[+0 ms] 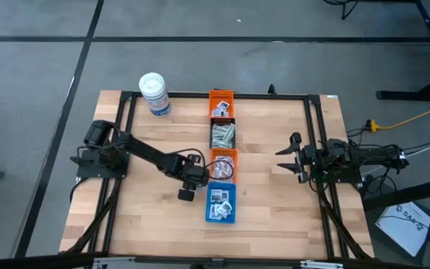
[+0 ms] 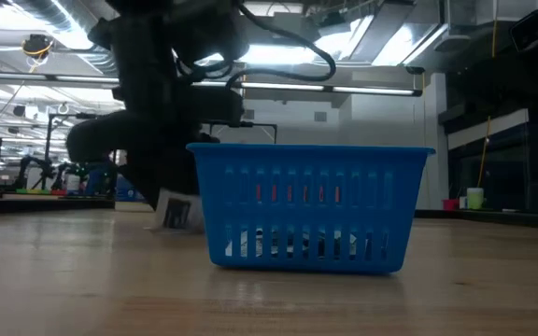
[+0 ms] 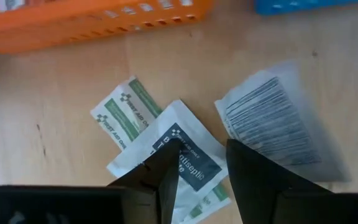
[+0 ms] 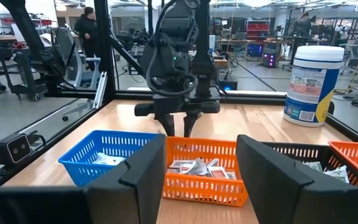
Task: Pick & Place First Aid Supplies
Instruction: Put the gray towelette pack into the blue bin
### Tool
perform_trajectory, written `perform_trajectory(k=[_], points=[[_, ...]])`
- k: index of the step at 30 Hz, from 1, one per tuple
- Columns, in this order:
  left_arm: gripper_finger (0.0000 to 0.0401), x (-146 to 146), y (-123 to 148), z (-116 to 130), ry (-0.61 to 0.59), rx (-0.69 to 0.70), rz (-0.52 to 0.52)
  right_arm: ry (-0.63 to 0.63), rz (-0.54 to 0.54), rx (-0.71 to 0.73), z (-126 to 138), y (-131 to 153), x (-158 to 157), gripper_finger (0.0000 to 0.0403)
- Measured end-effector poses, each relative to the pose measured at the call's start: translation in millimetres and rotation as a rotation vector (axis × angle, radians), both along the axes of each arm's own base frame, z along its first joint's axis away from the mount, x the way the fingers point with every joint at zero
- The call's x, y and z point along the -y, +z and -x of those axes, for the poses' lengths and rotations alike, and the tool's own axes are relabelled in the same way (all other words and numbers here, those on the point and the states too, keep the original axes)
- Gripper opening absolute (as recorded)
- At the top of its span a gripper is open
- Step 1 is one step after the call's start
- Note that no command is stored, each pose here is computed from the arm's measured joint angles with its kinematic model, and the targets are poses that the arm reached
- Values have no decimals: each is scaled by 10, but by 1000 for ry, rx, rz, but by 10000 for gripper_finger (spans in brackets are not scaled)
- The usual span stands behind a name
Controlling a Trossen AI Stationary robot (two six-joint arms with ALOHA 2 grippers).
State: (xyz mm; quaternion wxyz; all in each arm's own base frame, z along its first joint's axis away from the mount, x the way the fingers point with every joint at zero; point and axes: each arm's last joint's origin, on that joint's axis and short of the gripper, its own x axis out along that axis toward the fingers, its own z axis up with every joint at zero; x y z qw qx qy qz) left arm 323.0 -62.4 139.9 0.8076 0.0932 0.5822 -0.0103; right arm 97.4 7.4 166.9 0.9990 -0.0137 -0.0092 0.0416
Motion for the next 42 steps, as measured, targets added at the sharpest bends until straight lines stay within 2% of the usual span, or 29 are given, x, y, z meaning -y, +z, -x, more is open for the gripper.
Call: perform_trajectory(k=[4,8,17,27,42], points=[[127,-24,-58,-26,94,-8,36,0,0,0,0,0,0,195],[116,-24,-98,-27,136,-18,49,0,0,0,0,1,0,195],[10,-23,-113,-27,165,-18,61,0,0,-1,0,-1,0,195],[2,-44,38,19,234,22,66,0,0,0,0,0,0,195],[1,-102,518,42,381,244,157,0,0,-1,0,-1,0,195]])
